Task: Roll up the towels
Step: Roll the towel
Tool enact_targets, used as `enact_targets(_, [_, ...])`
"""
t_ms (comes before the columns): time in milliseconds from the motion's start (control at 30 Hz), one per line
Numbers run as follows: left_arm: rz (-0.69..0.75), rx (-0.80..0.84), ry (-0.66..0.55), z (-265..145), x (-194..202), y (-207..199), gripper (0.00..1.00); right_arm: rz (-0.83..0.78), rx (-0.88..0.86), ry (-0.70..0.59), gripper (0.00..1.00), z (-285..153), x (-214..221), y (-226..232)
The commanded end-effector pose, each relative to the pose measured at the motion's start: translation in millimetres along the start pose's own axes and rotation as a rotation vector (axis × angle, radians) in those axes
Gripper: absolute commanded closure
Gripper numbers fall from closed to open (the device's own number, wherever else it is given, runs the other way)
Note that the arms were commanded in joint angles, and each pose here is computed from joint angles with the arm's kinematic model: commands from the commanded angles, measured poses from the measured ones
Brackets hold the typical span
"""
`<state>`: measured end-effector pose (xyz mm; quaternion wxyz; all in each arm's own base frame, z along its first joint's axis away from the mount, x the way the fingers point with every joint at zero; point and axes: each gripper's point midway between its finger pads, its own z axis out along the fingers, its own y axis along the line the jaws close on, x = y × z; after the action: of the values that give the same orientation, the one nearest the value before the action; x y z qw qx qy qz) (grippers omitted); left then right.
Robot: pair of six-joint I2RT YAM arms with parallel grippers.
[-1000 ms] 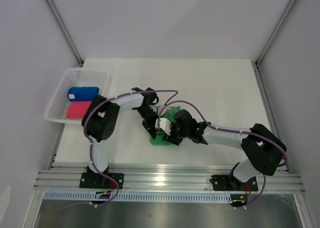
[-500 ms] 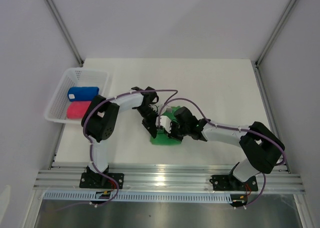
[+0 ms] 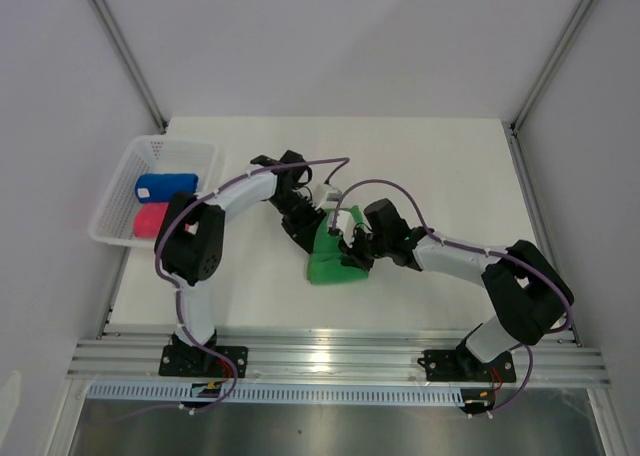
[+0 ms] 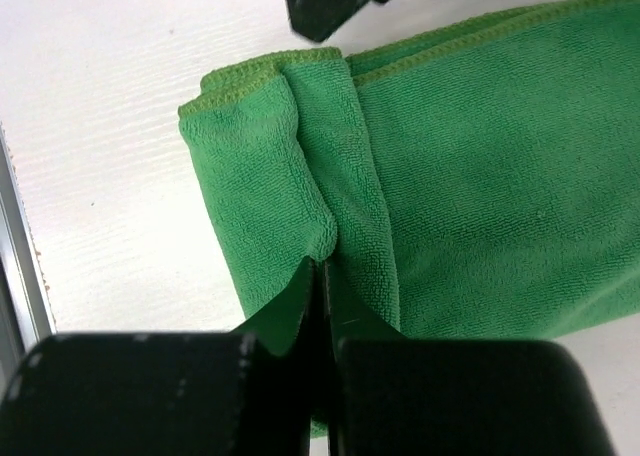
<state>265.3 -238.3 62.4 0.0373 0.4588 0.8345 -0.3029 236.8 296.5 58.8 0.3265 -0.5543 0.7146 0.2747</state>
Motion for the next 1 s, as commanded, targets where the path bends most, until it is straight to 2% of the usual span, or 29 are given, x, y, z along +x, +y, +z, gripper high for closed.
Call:
enact_targets(0, [0.082, -0.074, -0.098, -38.7, -26.9, -1.3, 0.60, 0.019, -0.015, -0.077, 1.00, -0.6, -23.3, -7.5])
enact_targets(133, [0.081, -0.037, -0.114, -38.1, -30.1, -8.6, 0.65, 0.050, -0.014, -0.126, 1.00, -1.8, -29.5, -11.5])
enact_targets(267, [0.101, 0.068, -0.141, -32.9, -29.2, -28.9, 0.79, 0.094, 0.002, -0.174, 1.00, -6.2, -32.5, -19.0])
enact_targets(367, [0.110, 0.161, -0.161, -24.9, -25.2, -46.6, 0.80, 0.133, 0.003, -0.194, 1.00, -7.0, -27.2, -20.9])
enact_targets(533, [0.023, 0.170, -0.141, -9.8, -24.0, -36.3, 0.82, 0.225, 0.023, -0.226, 1.00, -6.5, -16.8, -29.1])
enact_targets(633, [0.055, 0.147, -0.156, -13.0, -26.5, -37.0, 0.81, 0.241, 0.036, -0.227, 1.00, -4.4, -11.5, -32.1])
enact_targets(700, [0.097, 0.119, -0.137, -13.4, -25.3, -38.5, 0.80, 0.246, 0.030, -0.237, 1.00, -3.3, -12.6, -32.1])
enact_targets(800, [0.242, 0.091, -0.103, -10.3, -16.8, -49.3, 0.75, 0.258, 0.041, -0.214, 1.00, 0.9, -6.2, -36.4])
enact_targets(867, [0.395, 0.057, -0.101, -5.1, -18.1, -52.8, 0.72, 0.269, 0.044, -0.202, 1.00, 3.8, -0.4, -38.4])
enact_targets(900, [0.409, 0.064, -0.078, 2.5, -4.7, -53.1, 0.71, 0.283, 0.044, -0.198, 1.00, 4.8, 1.4, -38.7])
enact_targets(967, [0.465, 0.038, -0.088, 2.7, -5.3, -49.6, 0.69, 0.303, 0.036, -0.207, 1.00, 4.8, 1.5, -40.2])
